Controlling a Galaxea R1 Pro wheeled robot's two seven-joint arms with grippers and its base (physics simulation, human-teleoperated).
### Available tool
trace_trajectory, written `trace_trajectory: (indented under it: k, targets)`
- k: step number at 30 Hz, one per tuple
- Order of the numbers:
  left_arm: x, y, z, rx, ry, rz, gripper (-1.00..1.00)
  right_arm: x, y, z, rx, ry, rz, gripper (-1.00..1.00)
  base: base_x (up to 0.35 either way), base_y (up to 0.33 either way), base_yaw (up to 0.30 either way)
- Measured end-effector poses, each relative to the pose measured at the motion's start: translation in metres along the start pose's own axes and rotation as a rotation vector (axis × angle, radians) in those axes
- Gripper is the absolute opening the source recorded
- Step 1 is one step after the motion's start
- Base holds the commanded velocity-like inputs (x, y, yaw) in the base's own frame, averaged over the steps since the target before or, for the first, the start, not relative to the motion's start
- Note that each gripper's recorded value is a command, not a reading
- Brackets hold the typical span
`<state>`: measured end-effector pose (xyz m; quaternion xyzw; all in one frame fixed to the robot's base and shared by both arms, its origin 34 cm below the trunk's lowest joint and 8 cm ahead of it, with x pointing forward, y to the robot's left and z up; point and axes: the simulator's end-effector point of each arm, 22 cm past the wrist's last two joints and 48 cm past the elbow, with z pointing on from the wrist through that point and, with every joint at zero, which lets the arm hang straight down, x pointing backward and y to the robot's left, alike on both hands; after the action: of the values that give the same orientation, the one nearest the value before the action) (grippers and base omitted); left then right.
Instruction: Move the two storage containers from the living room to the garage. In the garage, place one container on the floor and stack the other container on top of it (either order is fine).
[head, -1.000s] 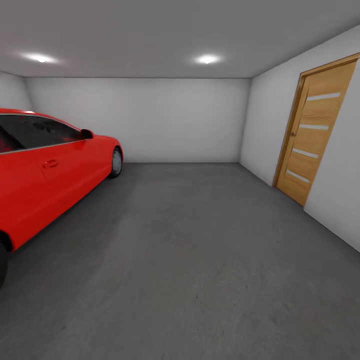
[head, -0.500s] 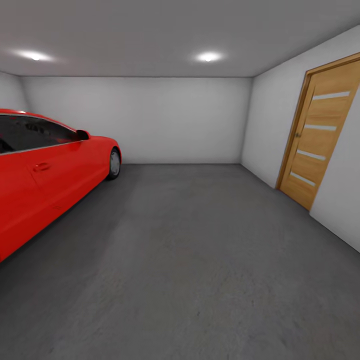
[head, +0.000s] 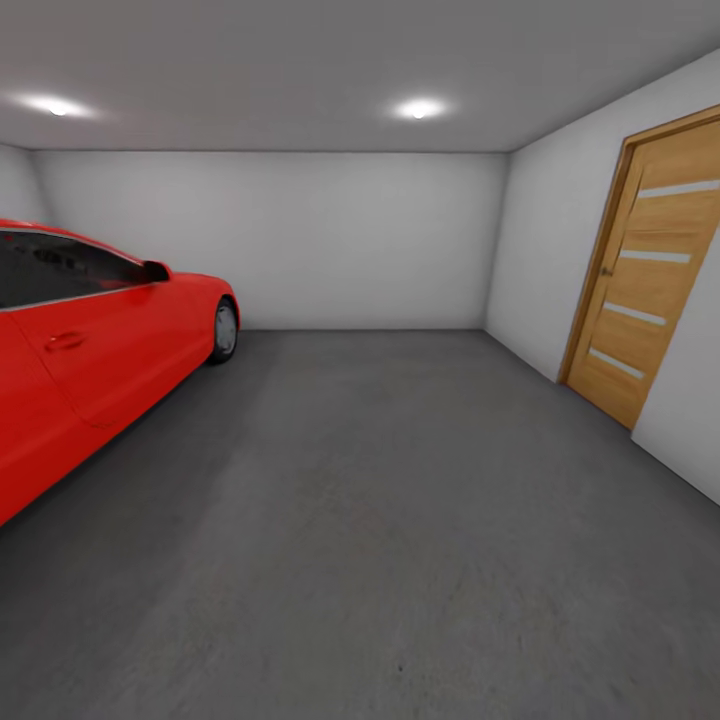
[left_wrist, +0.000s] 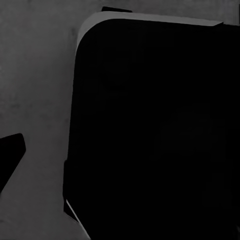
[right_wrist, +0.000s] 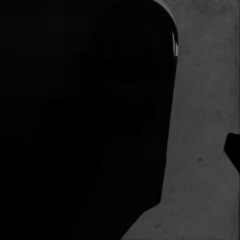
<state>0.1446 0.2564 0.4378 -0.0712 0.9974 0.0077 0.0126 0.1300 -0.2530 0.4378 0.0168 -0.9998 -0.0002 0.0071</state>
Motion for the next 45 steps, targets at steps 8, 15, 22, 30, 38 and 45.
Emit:
trace_trajectory:
  k: [8,15,22,30,38,45]
  targets:
    - [0.000,-0.001,0.000,0.002,0.000,-0.001,1.00,0.000,-0.001,0.000,0.003,-0.001,0.000,1.00,0.322,0.000,-0.048]
    - [0.000,-0.002,0.000,0.002,-0.001,0.000,1.00,0.000,-0.004,0.000,0.007,-0.002,-0.004,1.00,0.322,0.000,-0.260]
    - [0.000,-0.002,0.000,0.004,-0.002,0.002,1.00,-0.010,-0.005,0.000,0.008,-0.044,-0.002,1.00,0.322,0.000,-0.288]
    - [-0.001,-0.002,0.000,0.004,-0.006,0.002,1.00,-0.017,-0.006,-0.001,0.009,-0.079,0.002,1.00,0.322,0.000,-0.290]
    - [-0.002,-0.002,0.000,0.003,-0.010,0.001,1.00,-0.016,-0.007,-0.001,0.011,-0.078,0.002,1.00,0.322,0.000,-0.290]
    - [-0.002,-0.002,0.000,0.003,-0.010,0.001,1.00,-0.012,-0.009,-0.001,0.011,-0.066,0.001,1.00,0.322,0.000,-0.290]
